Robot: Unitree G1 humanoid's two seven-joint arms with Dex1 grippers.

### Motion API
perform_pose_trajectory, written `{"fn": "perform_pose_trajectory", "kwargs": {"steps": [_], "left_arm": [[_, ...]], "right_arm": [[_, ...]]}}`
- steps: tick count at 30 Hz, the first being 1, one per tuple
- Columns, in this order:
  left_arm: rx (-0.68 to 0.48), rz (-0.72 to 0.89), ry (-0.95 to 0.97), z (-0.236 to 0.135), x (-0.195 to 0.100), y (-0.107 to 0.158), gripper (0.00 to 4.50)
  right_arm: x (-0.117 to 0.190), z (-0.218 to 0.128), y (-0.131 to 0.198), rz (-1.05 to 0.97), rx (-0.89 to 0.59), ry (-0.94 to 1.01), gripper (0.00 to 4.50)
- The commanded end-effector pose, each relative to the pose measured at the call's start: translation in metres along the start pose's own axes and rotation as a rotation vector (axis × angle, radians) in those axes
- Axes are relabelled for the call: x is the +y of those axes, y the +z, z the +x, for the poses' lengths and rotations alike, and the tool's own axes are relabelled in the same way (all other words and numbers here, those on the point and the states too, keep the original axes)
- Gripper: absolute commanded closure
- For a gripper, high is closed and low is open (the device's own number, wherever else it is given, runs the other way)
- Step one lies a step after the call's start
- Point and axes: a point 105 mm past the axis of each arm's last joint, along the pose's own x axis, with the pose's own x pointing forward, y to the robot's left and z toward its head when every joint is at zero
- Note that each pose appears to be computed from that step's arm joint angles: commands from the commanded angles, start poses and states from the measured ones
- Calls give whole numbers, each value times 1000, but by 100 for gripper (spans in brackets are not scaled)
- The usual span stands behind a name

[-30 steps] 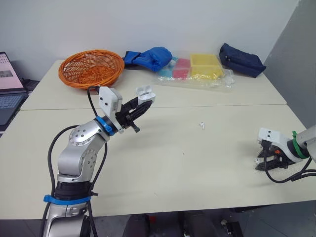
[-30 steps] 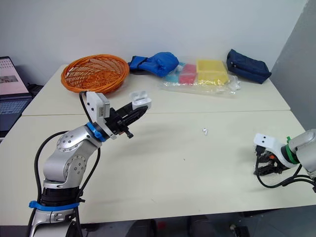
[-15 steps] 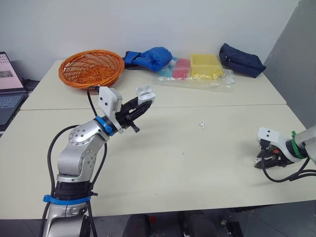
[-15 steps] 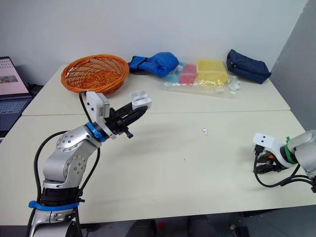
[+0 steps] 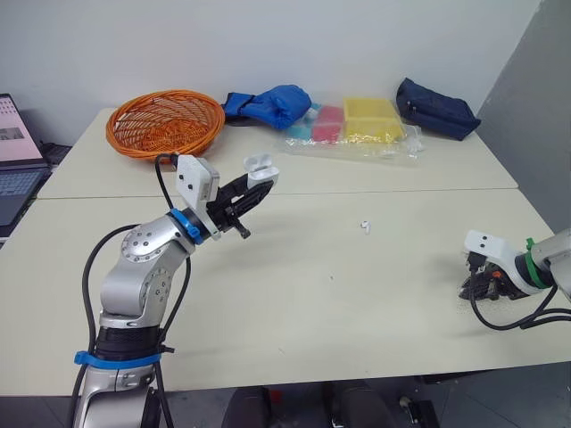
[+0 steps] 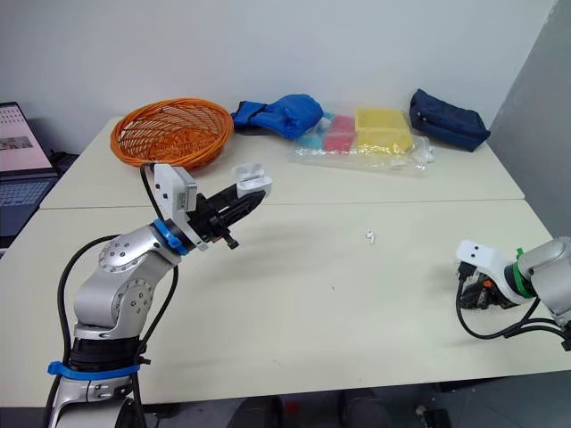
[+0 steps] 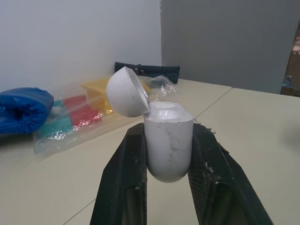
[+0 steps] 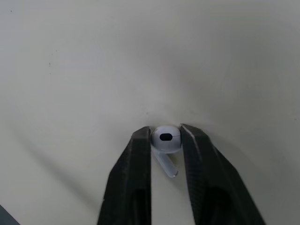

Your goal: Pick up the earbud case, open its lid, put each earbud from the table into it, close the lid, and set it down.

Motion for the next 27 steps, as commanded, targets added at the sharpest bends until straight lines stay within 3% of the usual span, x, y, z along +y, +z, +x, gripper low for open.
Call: {"fn": "perform_pose_trajectory", "kwargs": {"steps": [1, 7, 12, 16, 27], "left_arm": [[-29, 32, -8, 1, 1, 12, 374], [-29, 33, -9, 1, 1, 12, 374], [-44, 29, -19, 3, -2, 13, 374], [-55, 21, -26, 6, -5, 11, 374], [-154, 29, -35, 33, -13, 17, 374]], "right_arm": [[4, -2, 3, -6, -18, 18, 410], [5, -7, 15, -38, -71, 31, 410], [26, -48, 111, -357, -454, 54, 410], [44, -79, 163, -512, -720, -3, 410], [89, -139, 256, -505, -1292, -88, 410]]}}
